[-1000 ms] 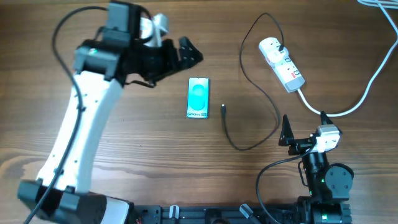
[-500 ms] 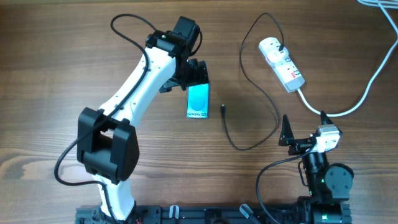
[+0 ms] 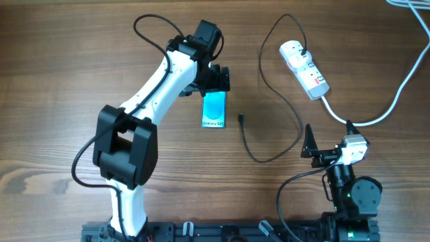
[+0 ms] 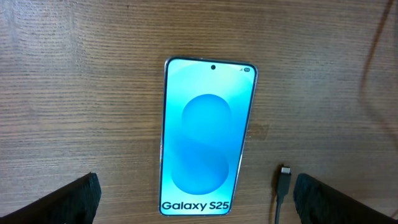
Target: Plug charger to phone and switch on socket
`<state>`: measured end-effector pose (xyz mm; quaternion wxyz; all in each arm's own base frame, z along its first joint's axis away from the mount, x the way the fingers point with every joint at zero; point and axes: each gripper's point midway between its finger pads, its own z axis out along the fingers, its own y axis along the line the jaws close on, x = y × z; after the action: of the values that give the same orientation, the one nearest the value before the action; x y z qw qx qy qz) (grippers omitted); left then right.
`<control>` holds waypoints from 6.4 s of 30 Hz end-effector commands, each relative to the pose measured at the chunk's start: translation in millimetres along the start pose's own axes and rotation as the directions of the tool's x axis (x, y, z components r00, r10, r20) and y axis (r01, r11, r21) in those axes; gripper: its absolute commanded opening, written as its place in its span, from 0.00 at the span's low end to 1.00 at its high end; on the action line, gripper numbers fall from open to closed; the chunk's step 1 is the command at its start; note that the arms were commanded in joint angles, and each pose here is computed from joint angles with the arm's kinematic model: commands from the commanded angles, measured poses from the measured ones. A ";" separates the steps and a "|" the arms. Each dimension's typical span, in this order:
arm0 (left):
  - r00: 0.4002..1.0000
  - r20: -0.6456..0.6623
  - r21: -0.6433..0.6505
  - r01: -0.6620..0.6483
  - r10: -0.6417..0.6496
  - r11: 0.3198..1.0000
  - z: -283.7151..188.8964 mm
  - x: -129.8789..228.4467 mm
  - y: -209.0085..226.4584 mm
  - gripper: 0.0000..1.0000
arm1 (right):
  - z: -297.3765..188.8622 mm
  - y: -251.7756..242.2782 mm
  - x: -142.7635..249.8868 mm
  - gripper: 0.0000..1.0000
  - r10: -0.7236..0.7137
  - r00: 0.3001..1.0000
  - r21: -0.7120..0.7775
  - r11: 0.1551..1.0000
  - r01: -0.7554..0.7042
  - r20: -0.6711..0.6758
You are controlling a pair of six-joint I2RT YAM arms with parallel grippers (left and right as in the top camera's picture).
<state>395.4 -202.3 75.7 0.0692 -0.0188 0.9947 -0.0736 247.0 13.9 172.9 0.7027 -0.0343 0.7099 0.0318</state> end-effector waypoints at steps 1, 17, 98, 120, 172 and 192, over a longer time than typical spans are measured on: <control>0.999 -0.020 0.004 -0.045 0.045 0.999 4.8 7.7 -8.5 1.00 | -0.4 -0.8 -1.8 1.00 0.006 1.000 0.006 1.000 -0.006 0.009; 0.993 -0.028 -0.081 -0.118 0.116 0.990 23.3 9.6 -1.6 1.00 | -0.4 -0.8 -1.8 1.00 0.006 1.000 0.006 1.000 -0.006 0.009; 0.990 -0.138 -0.169 0.006 -0.030 0.986 85.9 33.4 7.5 1.00 | -0.4 -0.8 -1.8 1.00 0.006 1.000 0.006 1.000 -0.006 0.009; 0.988 -0.145 -0.154 -0.075 0.053 0.985 86.3 31.6 7.3 1.00 | -0.4 -0.8 -1.8 1.00 0.006 1.000 0.006 1.000 -0.006 0.009; 0.986 -0.148 -0.151 -0.093 0.071 0.984 86.8 31.7 7.3 1.00 | -0.4 -0.8 -1.8 1.00 0.006 1.000 0.006 1.000 -0.006 0.009; 0.986 -0.148 -0.151 -0.093 0.070 0.984 86.8 31.7 7.3 0.88 | -0.4 -0.8 -1.8 1.00 0.006 1.000 0.006 1.000 -0.006 0.009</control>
<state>377.2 -214.6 -1.5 0.0120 0.0205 0.9997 -0.0012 247.0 13.9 172.9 0.7027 -0.0343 0.7099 0.0318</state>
